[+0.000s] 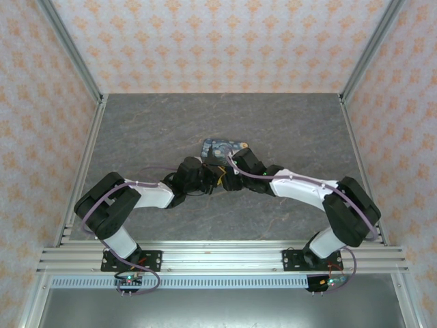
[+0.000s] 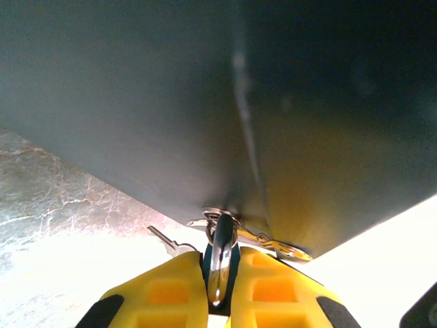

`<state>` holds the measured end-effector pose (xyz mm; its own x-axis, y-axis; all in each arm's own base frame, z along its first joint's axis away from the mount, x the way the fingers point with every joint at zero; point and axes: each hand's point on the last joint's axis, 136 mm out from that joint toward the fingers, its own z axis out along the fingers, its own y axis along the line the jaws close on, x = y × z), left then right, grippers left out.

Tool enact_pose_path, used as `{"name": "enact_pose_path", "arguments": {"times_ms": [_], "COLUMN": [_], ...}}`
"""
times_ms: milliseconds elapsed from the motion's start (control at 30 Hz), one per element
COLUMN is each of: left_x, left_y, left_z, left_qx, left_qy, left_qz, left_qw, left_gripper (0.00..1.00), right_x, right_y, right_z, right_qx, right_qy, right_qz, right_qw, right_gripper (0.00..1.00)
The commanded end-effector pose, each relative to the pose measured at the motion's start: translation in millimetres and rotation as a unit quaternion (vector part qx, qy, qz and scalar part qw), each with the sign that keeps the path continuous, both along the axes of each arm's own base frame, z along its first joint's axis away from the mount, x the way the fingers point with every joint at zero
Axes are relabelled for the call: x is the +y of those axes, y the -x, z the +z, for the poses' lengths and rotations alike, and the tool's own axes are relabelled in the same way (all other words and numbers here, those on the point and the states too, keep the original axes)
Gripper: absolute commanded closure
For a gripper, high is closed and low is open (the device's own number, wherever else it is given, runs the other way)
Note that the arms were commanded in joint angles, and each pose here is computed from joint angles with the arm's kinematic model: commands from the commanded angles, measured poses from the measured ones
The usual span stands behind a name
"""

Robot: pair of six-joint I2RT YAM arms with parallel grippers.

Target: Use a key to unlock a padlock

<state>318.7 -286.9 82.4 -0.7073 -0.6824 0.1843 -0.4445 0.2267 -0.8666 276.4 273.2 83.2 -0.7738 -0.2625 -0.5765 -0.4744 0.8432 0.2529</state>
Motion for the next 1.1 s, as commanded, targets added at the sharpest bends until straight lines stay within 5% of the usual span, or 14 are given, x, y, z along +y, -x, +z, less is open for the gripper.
{"name": "enact_pose_path", "arguments": {"times_ms": [0,433,833,1067], "left_x": [-8,1,19,44], "left_y": [10,19,32,41], "left_z": [-7,-42,-34,-14], "left_qx": [-0.003,0.008,-0.004,-0.022], "left_qy": [-0.007,-0.068,-0.105,-0.148], "left_qz": [-0.031,-0.051,-0.056,-0.041], "left_qw": [0.999,0.996,0.993,0.988], "left_gripper": [1.0,0.97,0.34,0.15], "right_x": [0,-17,-2,-7], "right_y": [0,24,7,-8], "right_z": [26,31,21,16], "right_qx": [-0.028,0.03,0.054,0.042], "right_qy": [-0.061,-0.216,-0.295,-0.29], "right_qz": [-0.019,-0.115,-0.164,-0.196], "right_qw": [0.998,0.969,0.94,0.936], "right_gripper": [0.42,0.28,0.24,0.24]}}
